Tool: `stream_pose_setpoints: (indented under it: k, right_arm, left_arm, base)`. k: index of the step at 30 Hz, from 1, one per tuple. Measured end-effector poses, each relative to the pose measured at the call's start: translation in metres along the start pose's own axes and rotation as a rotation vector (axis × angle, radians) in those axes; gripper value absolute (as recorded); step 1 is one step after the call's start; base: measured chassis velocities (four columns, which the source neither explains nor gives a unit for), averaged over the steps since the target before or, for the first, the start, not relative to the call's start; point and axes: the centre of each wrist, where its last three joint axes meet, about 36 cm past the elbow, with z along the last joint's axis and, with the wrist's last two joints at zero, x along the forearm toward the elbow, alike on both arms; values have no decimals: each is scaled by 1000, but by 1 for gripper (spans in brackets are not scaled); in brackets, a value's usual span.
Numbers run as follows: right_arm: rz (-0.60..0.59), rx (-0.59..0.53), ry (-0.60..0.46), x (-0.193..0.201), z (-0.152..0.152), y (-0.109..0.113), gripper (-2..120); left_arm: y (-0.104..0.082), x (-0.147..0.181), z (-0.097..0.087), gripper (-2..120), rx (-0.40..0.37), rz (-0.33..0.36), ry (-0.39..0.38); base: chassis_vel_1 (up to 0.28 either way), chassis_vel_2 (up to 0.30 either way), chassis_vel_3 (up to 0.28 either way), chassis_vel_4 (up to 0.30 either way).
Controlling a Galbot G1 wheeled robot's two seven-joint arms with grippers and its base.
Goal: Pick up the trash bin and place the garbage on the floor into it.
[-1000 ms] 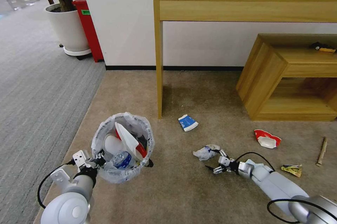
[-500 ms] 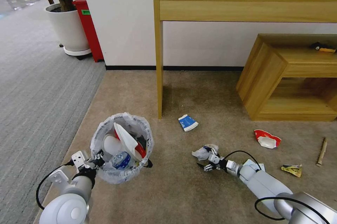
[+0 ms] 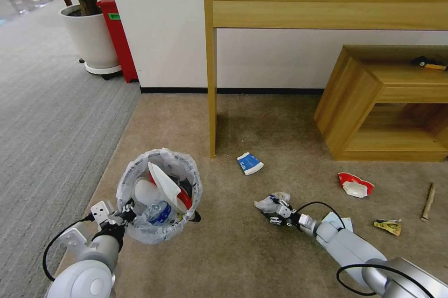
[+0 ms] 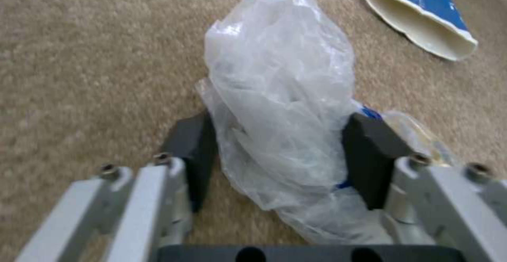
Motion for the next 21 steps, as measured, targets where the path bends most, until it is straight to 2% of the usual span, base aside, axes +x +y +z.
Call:
stream_pose_setpoints:
  k: [7, 9, 10, 13, 14, 15, 21]
  right_arm:
    - [8, -5, 2, 5, 4, 0, 32]
    - [10, -6, -3, 7, 5, -1, 20]
    - [10, -6, -3, 7, 5, -1, 20]
    - [12, -26, -35, 8, 3, -3, 6]
    - [12, -26, -35, 8, 3, -3, 6]
    - [17, -32, -56, 8, 2, -4, 0]
    - [29, -28, -144, 12, -4, -12, 0]
  left_arm:
    - [2, -3, 2, 0, 0, -6, 6]
    - [4, -6, 4, 0, -1, -13, 13]
    - [4, -6, 4, 0, -1, -13, 13]
    - [8, -10, 6, 0, -3, -22, 21]
    - [8, -10, 6, 0, -3, -22, 21]
    - [9, -12, 7, 0, -4, -26, 24]
    - [12, -18, 11, 0, -13, -39, 41]
  base:
    - [0, 0, 0, 0]
    - [0, 0, 0, 0]
    - [0, 0, 0, 0]
    - [0, 0, 0, 0]
    - [0, 0, 0, 0]
    - [0, 0, 0, 0]
    - [0, 0, 0, 0]
